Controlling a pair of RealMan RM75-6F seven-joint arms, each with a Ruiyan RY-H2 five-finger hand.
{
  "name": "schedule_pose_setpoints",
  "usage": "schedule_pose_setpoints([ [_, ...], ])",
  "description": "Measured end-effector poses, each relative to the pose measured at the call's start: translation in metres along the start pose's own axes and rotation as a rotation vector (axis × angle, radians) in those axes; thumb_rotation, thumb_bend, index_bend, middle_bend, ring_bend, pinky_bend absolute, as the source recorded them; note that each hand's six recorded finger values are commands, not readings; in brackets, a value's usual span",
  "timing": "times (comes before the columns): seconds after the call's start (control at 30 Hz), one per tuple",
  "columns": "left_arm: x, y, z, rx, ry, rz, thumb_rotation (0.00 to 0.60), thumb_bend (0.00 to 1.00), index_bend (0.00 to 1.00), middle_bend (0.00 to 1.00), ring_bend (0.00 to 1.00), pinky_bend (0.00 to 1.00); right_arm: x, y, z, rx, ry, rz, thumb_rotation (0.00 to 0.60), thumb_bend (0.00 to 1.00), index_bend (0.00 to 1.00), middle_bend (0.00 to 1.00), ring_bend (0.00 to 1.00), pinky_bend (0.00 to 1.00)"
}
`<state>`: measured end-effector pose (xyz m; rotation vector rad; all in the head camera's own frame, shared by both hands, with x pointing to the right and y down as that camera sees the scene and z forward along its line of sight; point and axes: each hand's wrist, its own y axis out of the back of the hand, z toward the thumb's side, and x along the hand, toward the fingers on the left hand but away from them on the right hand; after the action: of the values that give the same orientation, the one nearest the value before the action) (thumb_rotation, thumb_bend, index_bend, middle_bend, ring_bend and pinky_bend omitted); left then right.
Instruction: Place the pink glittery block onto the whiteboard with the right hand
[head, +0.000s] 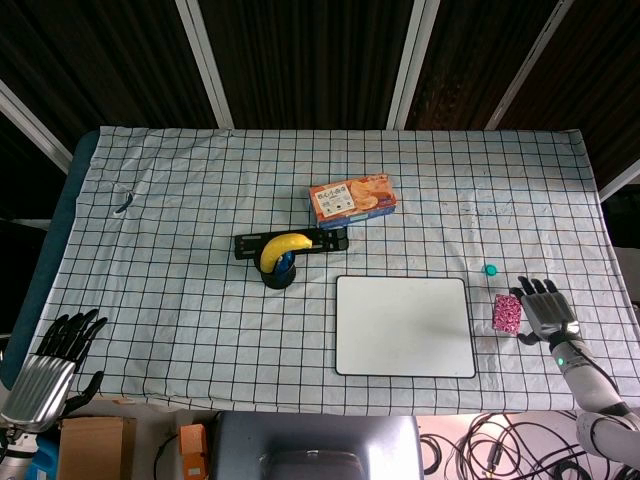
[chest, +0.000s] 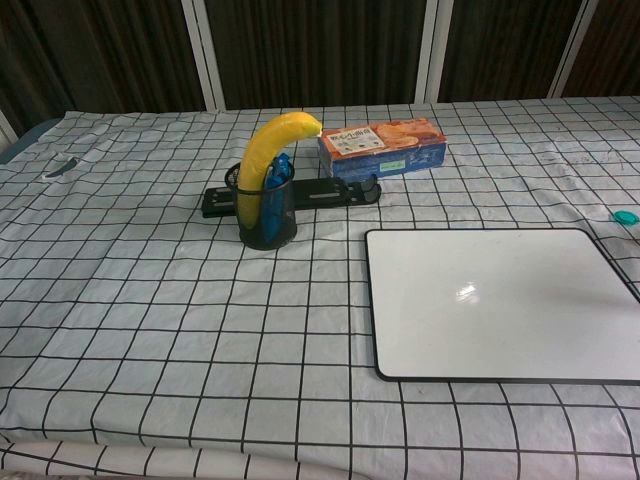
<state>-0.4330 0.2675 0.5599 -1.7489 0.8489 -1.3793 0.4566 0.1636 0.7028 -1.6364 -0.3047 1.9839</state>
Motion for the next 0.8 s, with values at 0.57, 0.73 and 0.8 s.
schedule_pose_setpoints([
  [0.57,-0.001,0.001,0.0,-0.001,-0.001,0.004,0.6,0.41,0.0,0.0,0.0,0.03,-0.012,0.001,0.007,-0.023,0.005,0.037,0.6,0.19,0.17,0.0,0.0,0.0],
  [0.73,0.0,0.0,0.0,0.002,-0.001,0.001,0.6,0.41,0.0,0.0,0.0,0.03,-0.011,-0.001,0.007,-0.021,0.009,0.045,0.6,0.19,0.17,0.0,0.0,0.0],
  [0.8,0.0,0.0,0.0,0.002,0.0,0.0,0.6,0.41,0.0,0.0,0.0,0.03,-0.012,-0.002,0.007,-0.023,0.009,0.048,0.6,0.19,0.17,0.0,0.0,0.0],
])
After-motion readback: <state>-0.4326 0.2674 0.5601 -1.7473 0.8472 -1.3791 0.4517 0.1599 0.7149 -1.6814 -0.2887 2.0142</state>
